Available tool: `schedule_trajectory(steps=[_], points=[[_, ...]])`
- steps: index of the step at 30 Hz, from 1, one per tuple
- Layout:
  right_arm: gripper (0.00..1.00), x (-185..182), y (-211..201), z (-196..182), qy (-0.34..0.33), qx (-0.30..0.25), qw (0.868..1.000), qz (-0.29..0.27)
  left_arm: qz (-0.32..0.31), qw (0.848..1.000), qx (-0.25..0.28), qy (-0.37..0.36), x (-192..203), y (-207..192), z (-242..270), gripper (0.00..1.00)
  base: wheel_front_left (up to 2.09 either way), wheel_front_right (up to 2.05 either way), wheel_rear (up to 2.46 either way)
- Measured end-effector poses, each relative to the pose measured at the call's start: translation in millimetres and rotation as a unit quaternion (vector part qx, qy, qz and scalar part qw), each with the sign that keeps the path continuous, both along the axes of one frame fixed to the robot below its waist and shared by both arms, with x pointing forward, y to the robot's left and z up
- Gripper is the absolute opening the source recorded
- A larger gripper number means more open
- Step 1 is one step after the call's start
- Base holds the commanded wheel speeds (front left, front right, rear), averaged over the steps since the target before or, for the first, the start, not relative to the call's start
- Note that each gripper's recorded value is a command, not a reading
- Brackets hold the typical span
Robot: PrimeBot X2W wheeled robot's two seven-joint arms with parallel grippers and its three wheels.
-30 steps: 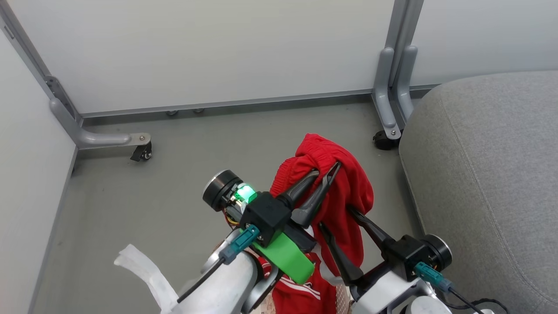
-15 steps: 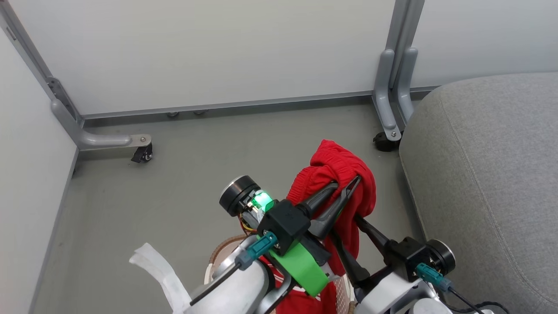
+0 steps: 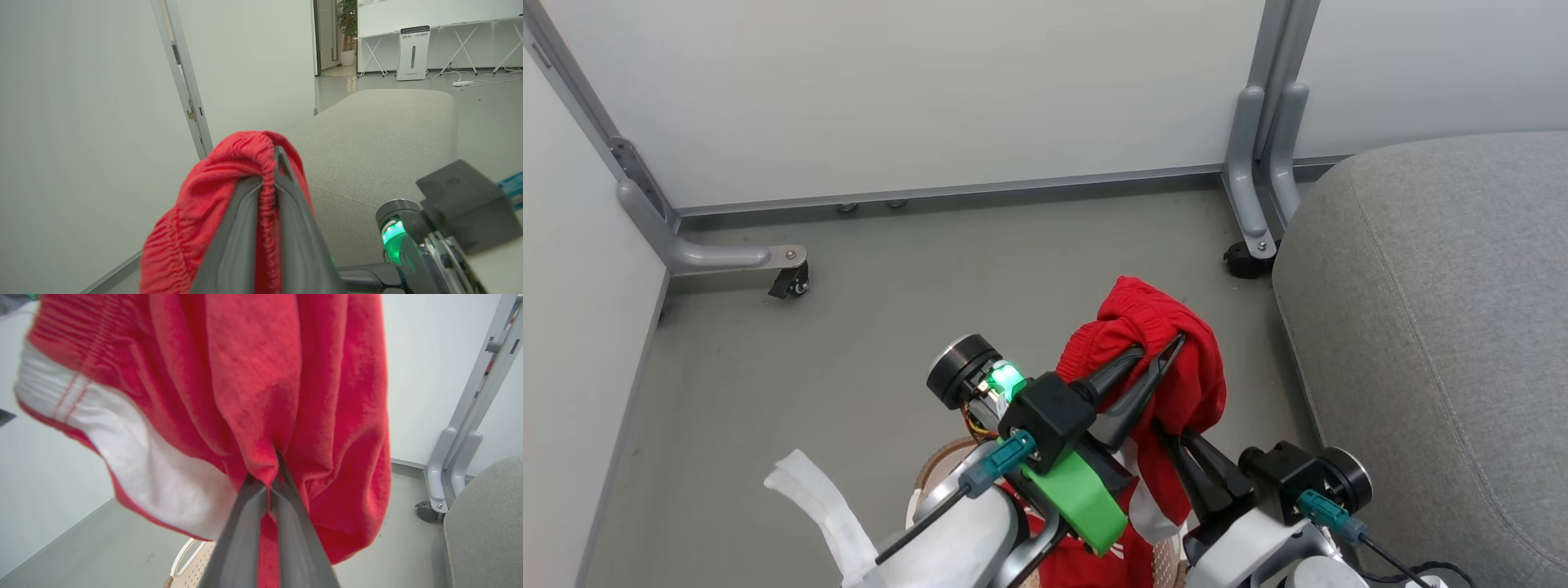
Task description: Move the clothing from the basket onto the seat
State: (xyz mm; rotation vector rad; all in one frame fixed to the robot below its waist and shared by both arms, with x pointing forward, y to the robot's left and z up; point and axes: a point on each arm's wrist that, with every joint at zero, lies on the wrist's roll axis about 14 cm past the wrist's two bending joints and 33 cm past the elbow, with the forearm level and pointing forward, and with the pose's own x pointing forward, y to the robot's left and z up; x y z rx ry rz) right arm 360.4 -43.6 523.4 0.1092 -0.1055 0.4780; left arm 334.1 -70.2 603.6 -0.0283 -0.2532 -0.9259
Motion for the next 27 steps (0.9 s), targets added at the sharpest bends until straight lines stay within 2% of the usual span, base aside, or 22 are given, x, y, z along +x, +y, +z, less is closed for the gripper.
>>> schedule_trajectory(steps=[6,7,8,9,10,27], points=[[0.0,-0.1,0.2,-1.0,0.003,0.003,1.0,0.0,0.003,1.0,0.005,0.015,3.6,1.1,-7.0,0.0,0.0,0.0,0.0],[0.0,0.0,-0.1,-1.1,0.003,0.003,1.0,0.0,0.004,1.0,0.006,0.018,4.4,1.4,-8.6,0.13,0.0,0.0,0.0],[0.0,0.0,-0.4,-1.2,0.003,0.003,1.0,-0.001,0.004,1.0,0.009,0.024,5.0,1.4,-11.2,0.31,0.0,0.0,0.0],[0.0,0.1,-0.6,-1.3,0.003,0.003,1.0,-0.001,0.004,1.0,0.011,0.027,5.5,1.6,-12.6,0.85,0.0,0.0,0.0],[0.0,0.2,-1.0,-1.6,0.004,0.003,1.0,-0.002,0.005,0.999,0.014,0.029,6.1,1.8,-14.2,1.0,0.0,0.0,0.0],[0.0,5.7,-12.9,-1.6,0.006,0.008,1.0,-0.021,0.019,0.997,0.053,0.061,15.9,10.2,-37.2,1.0,0.0,0.0,0.0]])
